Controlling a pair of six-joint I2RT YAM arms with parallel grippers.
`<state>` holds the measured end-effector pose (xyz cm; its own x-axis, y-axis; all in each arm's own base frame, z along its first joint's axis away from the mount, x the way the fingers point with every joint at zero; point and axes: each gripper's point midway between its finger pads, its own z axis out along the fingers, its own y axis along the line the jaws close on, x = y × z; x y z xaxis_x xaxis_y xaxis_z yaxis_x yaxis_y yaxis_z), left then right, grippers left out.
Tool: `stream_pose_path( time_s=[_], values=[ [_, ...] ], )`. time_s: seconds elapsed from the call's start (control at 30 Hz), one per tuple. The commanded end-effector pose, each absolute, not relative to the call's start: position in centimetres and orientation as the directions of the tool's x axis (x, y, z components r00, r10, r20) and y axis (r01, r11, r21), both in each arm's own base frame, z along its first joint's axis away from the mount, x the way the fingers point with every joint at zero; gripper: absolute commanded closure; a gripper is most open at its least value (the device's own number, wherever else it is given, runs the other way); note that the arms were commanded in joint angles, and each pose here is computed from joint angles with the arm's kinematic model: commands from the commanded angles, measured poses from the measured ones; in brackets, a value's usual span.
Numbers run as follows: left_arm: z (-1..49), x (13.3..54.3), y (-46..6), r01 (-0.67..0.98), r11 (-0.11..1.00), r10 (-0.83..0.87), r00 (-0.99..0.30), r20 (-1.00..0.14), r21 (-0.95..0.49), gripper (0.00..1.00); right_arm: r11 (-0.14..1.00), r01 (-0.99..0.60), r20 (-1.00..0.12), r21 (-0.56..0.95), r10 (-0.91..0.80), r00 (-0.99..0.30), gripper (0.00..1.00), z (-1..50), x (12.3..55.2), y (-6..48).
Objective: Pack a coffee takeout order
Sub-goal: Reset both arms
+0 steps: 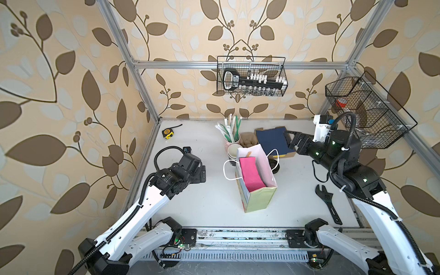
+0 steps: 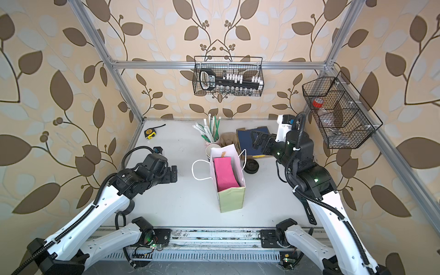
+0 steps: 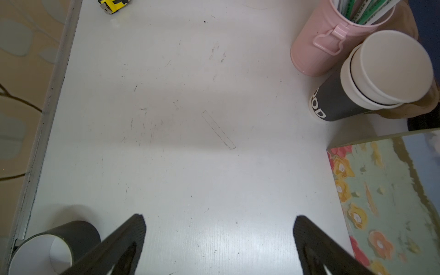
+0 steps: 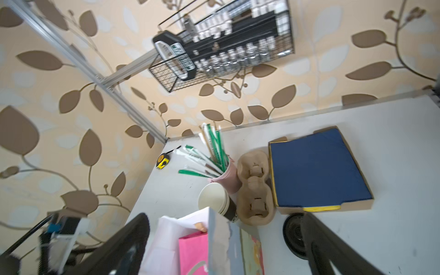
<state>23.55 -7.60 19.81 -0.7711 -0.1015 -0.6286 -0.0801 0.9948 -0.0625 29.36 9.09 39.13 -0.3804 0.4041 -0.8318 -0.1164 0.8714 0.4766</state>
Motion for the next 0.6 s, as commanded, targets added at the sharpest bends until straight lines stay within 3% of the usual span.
stream_pose_path(
  time_s=[0.0,0.17,0.3,0.47,0.57],
  values=[
    [20.2,23.9,-6.7,-0.131,0.989,-0.14,-0.736,-0.662,-0.063,0.01,0.844,-0.099,-0.809,0.527,0.463,-0.362,0.0,37.7,30.6,7.8],
    [20.6,24.2,-6.1,-0.169,0.983,-0.169,-0.704,-0.69,-0.069,0.01,0.88,0.077,-0.829,0.469,0.469,-0.305,0.0,33.5,32.3,4.0],
    [21.1,24.3,-6.0,-0.177,0.979,-0.193,-0.669,-0.718,-0.098,0.01,0.92,0.225,-0.9,0.322,0.371,-0.228,0.0,30.0,32.8,0.4],
    [21.9,24.4,-5.4,-0.204,0.974,-0.213,-0.637,-0.741,-0.104,0.01,0.908,0.301,-0.93,0.292,0.342,-0.13,0.0,26.6,32.5,-1.6],
    [21.8,24.6,-5.1,-0.236,0.967,-0.228,-0.63,-0.742,-0.096,0.01,0.907,0.351,-0.944,0.233,0.297,-0.143,0.0,24.5,32.4,-2.5]
  ],
)
